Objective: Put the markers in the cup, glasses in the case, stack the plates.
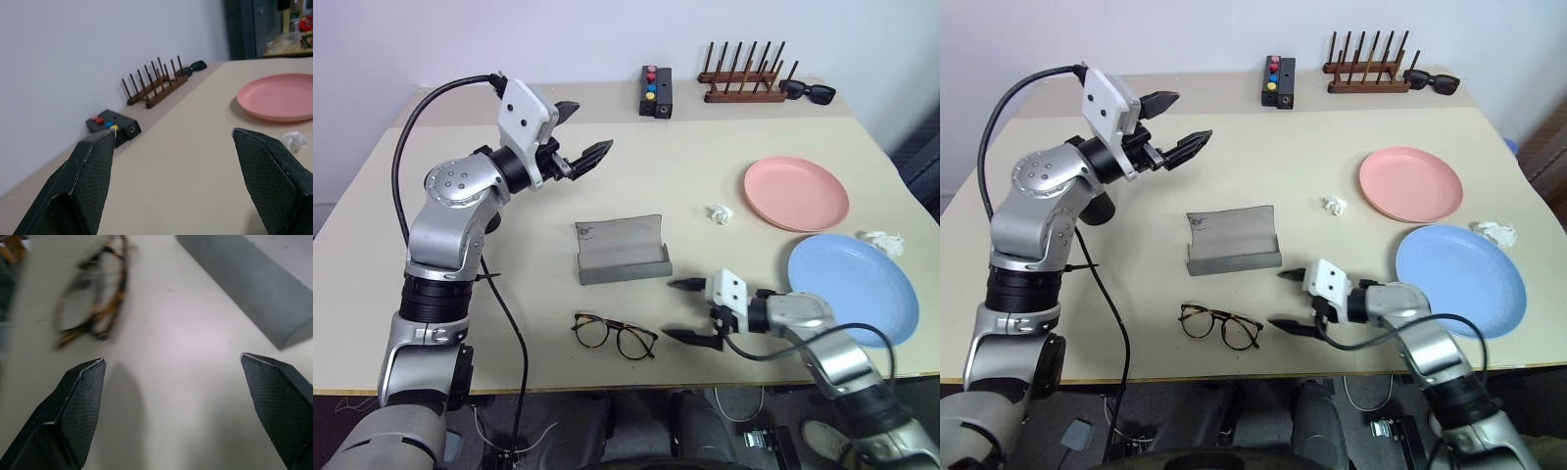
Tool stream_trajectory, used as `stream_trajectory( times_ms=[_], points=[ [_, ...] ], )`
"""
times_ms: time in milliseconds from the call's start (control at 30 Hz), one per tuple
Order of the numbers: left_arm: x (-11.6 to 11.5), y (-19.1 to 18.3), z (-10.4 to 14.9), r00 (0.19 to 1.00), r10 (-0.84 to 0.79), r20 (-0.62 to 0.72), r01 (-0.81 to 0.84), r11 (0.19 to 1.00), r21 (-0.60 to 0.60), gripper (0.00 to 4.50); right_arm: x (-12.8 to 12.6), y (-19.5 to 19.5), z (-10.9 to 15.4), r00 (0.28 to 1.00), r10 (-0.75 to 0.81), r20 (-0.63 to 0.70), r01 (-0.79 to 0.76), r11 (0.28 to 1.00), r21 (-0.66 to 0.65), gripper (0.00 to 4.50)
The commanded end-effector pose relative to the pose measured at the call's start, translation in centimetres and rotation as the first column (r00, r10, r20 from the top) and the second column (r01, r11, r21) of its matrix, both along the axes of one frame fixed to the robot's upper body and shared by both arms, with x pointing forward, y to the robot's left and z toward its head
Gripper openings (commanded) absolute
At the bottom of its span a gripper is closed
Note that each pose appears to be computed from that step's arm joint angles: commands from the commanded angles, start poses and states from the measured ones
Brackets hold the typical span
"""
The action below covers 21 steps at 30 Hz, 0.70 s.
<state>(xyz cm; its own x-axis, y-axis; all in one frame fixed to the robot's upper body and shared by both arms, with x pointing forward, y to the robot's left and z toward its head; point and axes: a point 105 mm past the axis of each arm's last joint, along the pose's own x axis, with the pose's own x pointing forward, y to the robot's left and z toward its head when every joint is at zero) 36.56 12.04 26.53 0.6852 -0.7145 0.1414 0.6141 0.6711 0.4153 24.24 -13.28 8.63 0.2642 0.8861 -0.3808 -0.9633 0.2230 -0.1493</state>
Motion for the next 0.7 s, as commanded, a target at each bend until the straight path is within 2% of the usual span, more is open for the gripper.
stream_trajectory(
  times_ms=[33, 200, 267, 333, 467, 567, 700],
  points=[
    [-0.4, 0.2, 0.9, 1.0, -0.012, 0.025, 0.013, 1.0, -0.019, 3.89, -0.7, -0.4, 2.2, 0.998, 0.034, 0.06, -0.035, 0.999, 0.007, 4.5],
    [-0.7, -0.2, -0.7, 0.998, -0.051, -0.026, 0.051, 0.999, -0.017, 3.89, -0.7, -0.7, 3.7, 0.997, 0.041, 0.064, -0.044, 0.997, 0.057, 4.5],
    [-1.6, -0.7, -1.8, 0.992, -0.109, -0.057, 0.11, 0.994, 0.003, 3.89, -1.1, -0.3, 4.1, 0.996, 0.066, 0.054, -0.07, 0.994, 0.079, 4.5],
    [-3.7, -1.3, -3.8, 0.964, -0.226, -0.138, 0.236, 0.97, 0.06, 3.89, -1.4, 0.1, 4.4, 0.996, 0.083, 0.044, -0.087, 0.99, 0.11, 4.5],
    [-8.7, -1.0, -6.7, 0.835, -0.428, -0.346, 0.498, 0.855, 0.144, 3.89, 0.3, -0.7, 4.4, 0.996, -0.021, 0.086, 0.009, 0.991, 0.135, 4.5],
    [-10.3, -0.3, -7.5, 0.78, -0.473, -0.411, 0.576, 0.798, 0.176, 3.89, 1.3, -1.7, 4.5, 0.992, -0.073, 0.1, 0.059, 0.989, 0.134, 4.5],
    [-12.7, 1.1, -9.4, 0.612, -0.52, -0.596, 0.744, 0.635, 0.209, 3.89, 2.4, -3.0, 5.1, 0.983, -0.13, 0.133, 0.11, 0.983, 0.148, 4.5]
  ],
)
